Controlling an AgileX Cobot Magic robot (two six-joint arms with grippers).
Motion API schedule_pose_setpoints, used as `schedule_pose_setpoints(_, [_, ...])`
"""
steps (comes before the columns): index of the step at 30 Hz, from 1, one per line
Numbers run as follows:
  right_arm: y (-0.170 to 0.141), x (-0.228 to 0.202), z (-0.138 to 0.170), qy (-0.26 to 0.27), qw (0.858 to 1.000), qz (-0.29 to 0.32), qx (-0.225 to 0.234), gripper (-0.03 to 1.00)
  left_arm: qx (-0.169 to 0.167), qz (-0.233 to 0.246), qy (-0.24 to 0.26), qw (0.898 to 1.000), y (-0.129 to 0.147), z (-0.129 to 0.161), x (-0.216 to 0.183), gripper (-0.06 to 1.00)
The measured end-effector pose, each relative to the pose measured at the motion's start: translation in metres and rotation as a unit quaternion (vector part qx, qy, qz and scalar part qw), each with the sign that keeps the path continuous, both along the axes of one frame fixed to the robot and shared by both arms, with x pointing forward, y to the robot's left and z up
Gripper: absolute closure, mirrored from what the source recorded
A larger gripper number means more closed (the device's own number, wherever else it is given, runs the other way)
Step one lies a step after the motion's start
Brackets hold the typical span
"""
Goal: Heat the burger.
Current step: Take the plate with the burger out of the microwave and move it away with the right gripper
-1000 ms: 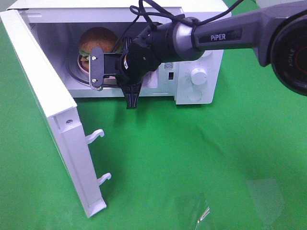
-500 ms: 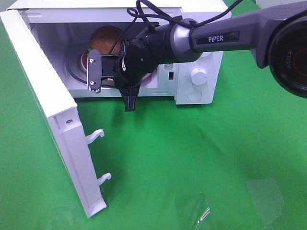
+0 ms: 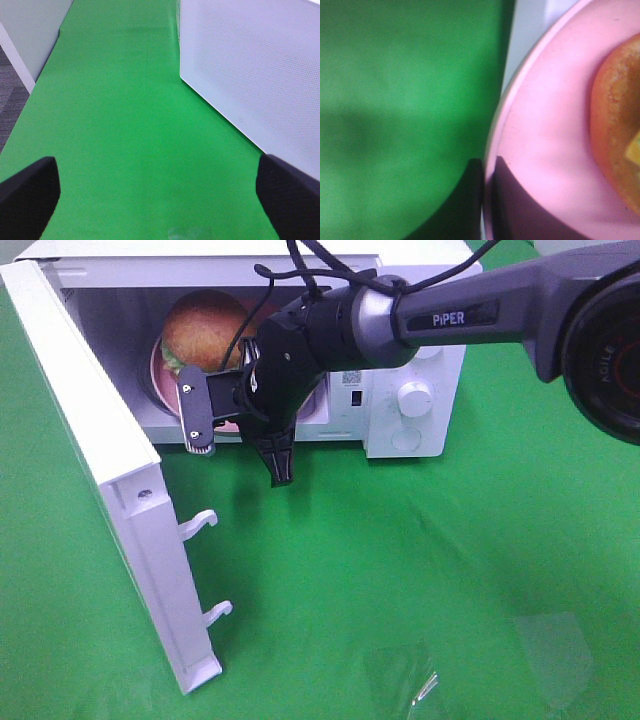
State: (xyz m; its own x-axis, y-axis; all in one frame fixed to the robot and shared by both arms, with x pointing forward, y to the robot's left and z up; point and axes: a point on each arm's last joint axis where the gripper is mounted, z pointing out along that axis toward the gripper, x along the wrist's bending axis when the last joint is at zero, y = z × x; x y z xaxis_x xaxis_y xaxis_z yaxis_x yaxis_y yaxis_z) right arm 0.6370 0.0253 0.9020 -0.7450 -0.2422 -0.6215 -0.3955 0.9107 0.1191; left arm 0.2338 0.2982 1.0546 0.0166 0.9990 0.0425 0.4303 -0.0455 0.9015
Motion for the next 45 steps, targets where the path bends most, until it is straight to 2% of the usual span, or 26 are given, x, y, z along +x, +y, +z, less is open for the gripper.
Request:
schedule_pose_setpoints(12, [-0.003,-0.004,0.011,-0.001,1.0,0.017,-0.019,0.95,0.0,0.0,0.0,1.0,0.0,0.0,0.0,-0.04])
schedule_pose_setpoints(24, [-0.018,-0.026,0.0,-0.016,0.998,0.053,-0.019,0.95,0.0,0.0,0.0,1.0,0.0,0.0,0.0,-0.04])
schedule_pose_setpoints(45, [-0.039,-0.055,0.025,-0.047,0.995,0.087,-0.01,0.95,0.0,0.0,0.0,1.0,0.0,0.0,0.0,-0.04])
